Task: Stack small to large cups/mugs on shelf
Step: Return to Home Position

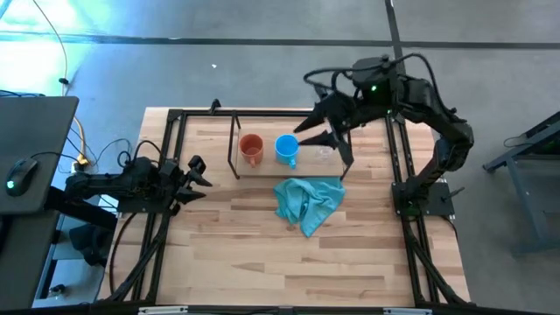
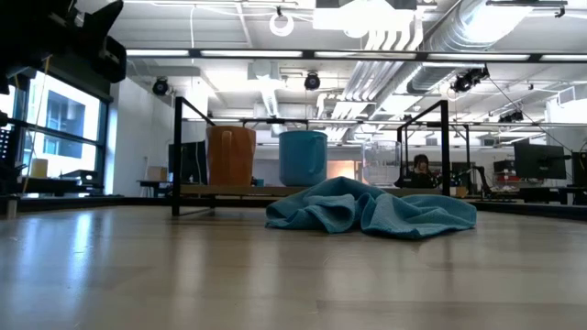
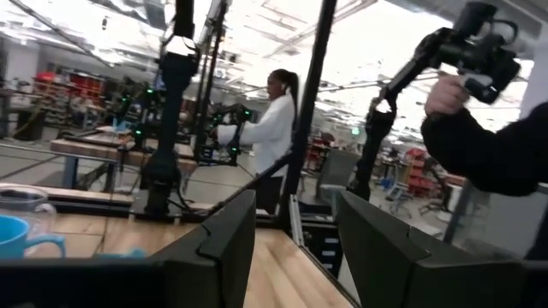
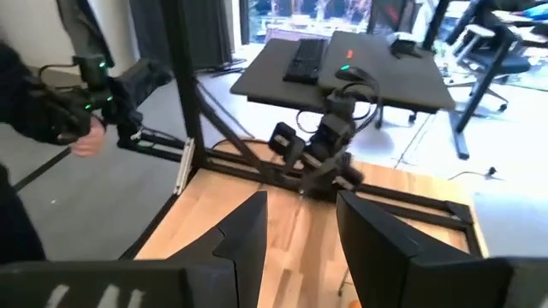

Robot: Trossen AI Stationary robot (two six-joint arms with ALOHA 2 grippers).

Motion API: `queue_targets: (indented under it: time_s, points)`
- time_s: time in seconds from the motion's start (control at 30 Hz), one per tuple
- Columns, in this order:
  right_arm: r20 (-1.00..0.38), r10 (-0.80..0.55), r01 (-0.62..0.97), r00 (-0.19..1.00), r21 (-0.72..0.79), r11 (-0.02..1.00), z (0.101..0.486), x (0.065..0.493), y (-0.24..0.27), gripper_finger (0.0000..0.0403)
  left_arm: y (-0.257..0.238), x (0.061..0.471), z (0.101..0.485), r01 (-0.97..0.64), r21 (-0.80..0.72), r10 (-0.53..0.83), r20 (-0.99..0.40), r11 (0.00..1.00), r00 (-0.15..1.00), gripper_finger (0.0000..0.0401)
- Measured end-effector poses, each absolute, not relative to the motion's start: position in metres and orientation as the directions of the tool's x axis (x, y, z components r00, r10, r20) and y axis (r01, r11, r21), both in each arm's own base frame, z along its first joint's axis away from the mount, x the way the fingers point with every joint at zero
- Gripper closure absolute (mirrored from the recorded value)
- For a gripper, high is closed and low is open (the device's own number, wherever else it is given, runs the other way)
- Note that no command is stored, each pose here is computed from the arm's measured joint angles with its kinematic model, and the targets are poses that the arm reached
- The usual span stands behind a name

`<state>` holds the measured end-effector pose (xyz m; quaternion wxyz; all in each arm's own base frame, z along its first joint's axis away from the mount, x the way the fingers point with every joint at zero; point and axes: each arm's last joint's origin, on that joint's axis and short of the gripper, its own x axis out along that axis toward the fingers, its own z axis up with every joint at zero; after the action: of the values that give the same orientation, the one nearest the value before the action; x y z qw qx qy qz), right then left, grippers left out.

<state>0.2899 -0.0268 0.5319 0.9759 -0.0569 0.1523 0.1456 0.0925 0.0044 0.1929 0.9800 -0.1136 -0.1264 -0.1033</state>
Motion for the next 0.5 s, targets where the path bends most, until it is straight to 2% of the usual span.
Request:
queue_targets:
  time_s: [0.07, 0.23, 0.33, 0.5]
  points:
    - [-0.346, 0.257, -0.291, 0.903, -0.05, 0.956, 0.523, 0.293, -0.027, 0.0268, 0.005, 0.093, 0.193, 0.219, -0.207, -0.159, 0.273, 0.953, 0.949, 0.0247]
    - [-0.442, 0.144, -0.148, 0.886, 0.025, 0.989, 0.494, 0.281, -0.029, 0.0268, 0.005, 0.093, 0.193, 0.228, -0.247, -0.158, 0.274, 0.942, 0.949, 0.0247]
    - [-0.357, 0.125, -0.123, 0.926, 0.03, 0.992, 0.486, 0.258, -0.026, 0.0268, 0.005, 0.093, 0.193, 0.236, -0.267, -0.161, 0.273, 0.934, 0.948, 0.0247]
    - [-0.098, 0.104, -0.104, 0.99, 0.007, 0.995, 0.473, 0.213, -0.021, 0.0268, 0.005, 0.092, 0.193, 0.228, -0.293, -0.145, 0.279, 0.929, 0.949, 0.0247]
